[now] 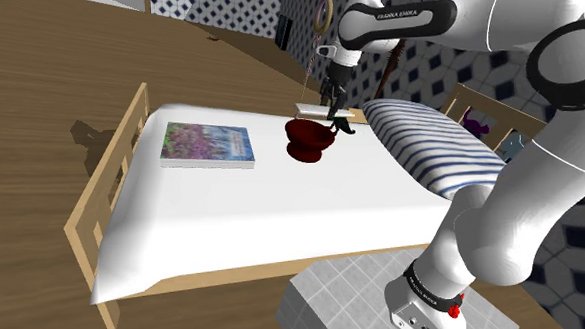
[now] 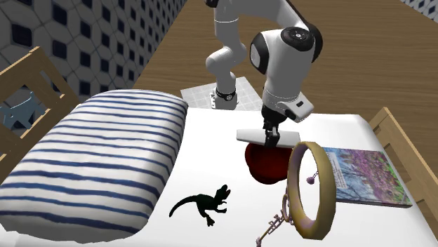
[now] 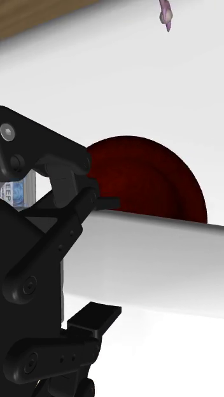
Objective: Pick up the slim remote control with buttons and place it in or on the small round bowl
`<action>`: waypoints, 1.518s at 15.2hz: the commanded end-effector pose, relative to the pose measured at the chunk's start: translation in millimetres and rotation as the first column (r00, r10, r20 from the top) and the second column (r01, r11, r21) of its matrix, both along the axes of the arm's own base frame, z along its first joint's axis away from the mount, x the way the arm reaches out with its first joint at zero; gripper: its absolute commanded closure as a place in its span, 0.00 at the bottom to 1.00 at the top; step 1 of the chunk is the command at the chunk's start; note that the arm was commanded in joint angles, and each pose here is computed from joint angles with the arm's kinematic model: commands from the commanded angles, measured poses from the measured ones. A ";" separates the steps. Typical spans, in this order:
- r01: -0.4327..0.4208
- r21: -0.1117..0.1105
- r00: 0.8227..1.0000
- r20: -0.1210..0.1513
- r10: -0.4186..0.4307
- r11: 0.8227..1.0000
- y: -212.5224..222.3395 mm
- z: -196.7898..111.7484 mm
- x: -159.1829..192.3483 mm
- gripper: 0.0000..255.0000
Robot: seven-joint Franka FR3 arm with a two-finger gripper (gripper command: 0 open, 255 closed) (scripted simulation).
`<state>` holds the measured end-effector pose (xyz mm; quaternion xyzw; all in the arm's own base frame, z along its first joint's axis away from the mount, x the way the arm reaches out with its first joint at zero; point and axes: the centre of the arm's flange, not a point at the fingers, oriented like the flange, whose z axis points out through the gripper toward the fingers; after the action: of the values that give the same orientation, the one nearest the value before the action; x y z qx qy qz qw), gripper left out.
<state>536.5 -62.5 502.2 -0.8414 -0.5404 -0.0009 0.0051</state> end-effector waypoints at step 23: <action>-0.001 0.001 1.000 0.000 0.001 1.000 16.4 -73.7 25.7 0.00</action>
<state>562.1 -46.1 428.4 -0.8413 -0.5406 -0.0010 0.0055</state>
